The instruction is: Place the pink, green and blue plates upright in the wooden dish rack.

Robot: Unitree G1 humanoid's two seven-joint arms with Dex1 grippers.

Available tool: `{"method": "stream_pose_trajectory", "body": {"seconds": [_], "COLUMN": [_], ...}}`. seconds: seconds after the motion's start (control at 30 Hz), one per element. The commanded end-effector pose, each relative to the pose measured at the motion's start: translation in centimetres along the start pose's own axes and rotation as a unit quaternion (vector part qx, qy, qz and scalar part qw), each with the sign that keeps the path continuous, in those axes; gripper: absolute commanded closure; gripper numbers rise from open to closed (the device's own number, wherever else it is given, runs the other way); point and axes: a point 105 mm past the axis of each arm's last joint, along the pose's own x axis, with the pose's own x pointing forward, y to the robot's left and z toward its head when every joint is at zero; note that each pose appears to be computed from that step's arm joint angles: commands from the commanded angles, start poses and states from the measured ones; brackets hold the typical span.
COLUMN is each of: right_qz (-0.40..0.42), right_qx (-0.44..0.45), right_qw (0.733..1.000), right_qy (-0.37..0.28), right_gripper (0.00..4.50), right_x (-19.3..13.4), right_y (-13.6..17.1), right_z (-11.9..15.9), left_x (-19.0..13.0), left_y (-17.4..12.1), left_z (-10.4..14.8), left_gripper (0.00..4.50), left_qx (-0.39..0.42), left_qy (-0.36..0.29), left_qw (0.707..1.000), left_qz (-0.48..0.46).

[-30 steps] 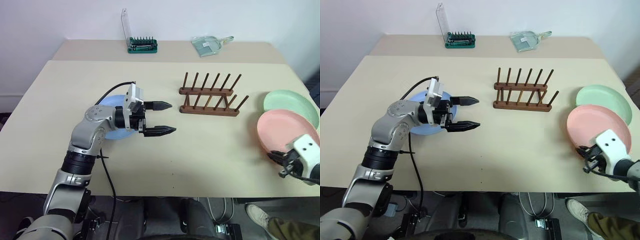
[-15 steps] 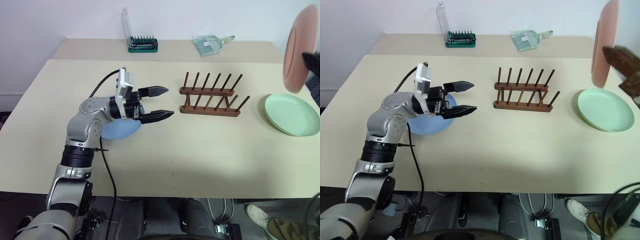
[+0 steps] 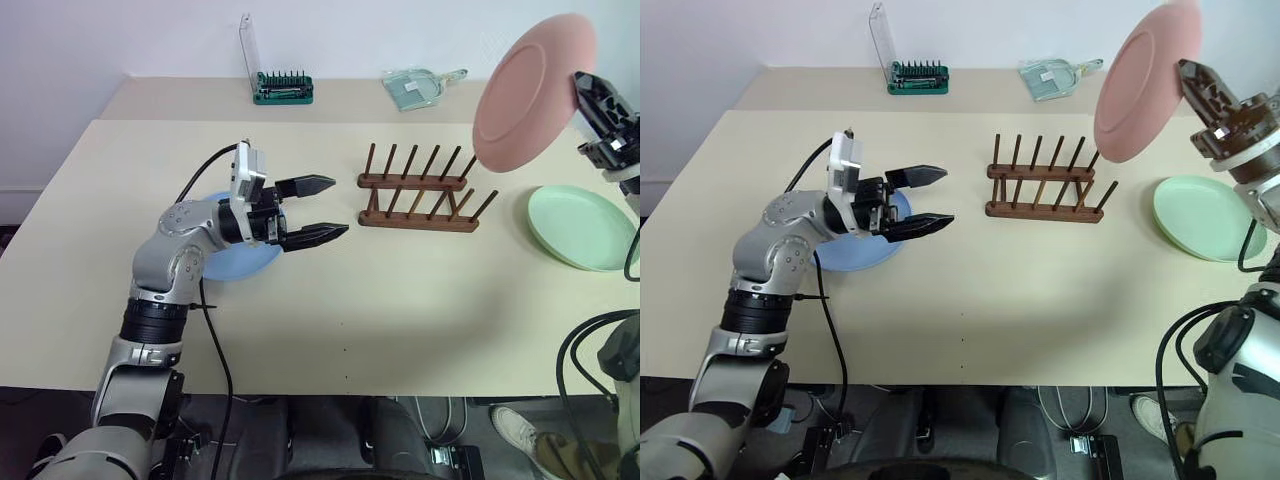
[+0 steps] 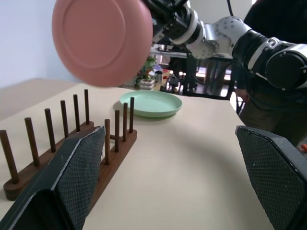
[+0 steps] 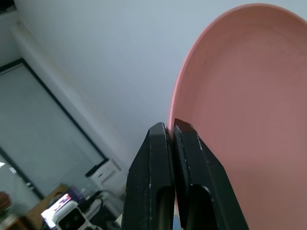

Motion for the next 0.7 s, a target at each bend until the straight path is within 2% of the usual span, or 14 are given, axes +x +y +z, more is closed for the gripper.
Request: {"method": "stream_pose_trajectory", "body": {"seconds": [0.03, 0.57, 0.67, 0.7], "right_qz": [0.012, -0.044, -0.053, -0.057], "right_qx": [-0.017, -0.004, 0.000, -0.006], "right_qw": [1.000, 0.998, 0.998, 0.998], "right_qy": [-0.016, 0.034, 0.032, 0.032], "right_gripper": [4.46, 4.46, 3.54, 3.09], "right_x": [-0.4, -2.4, -2.4, -2.4], "right_y": [0.9, -2.7, -3.1, -3.2], "right_z": [2.1, -1.8, -2.1, -2.1], "left_x": [-0.3, 0.2, 0.3, 0.3], "left_y": [-0.3, -0.3, -0.3, -0.3], "left_z": [1.2, 0.9, 0.9, 0.9], "left_gripper": [0.00, 0.00, 0.00, 0.00], "left_qx": [0.024, 0.027, 0.029, 0.029], "left_qy": [-0.012, -0.004, -0.004, -0.003], "left_qw": [1.000, 1.000, 1.000, 1.000], "left_qz": [0.002, -0.003, -0.003, -0.003]}}
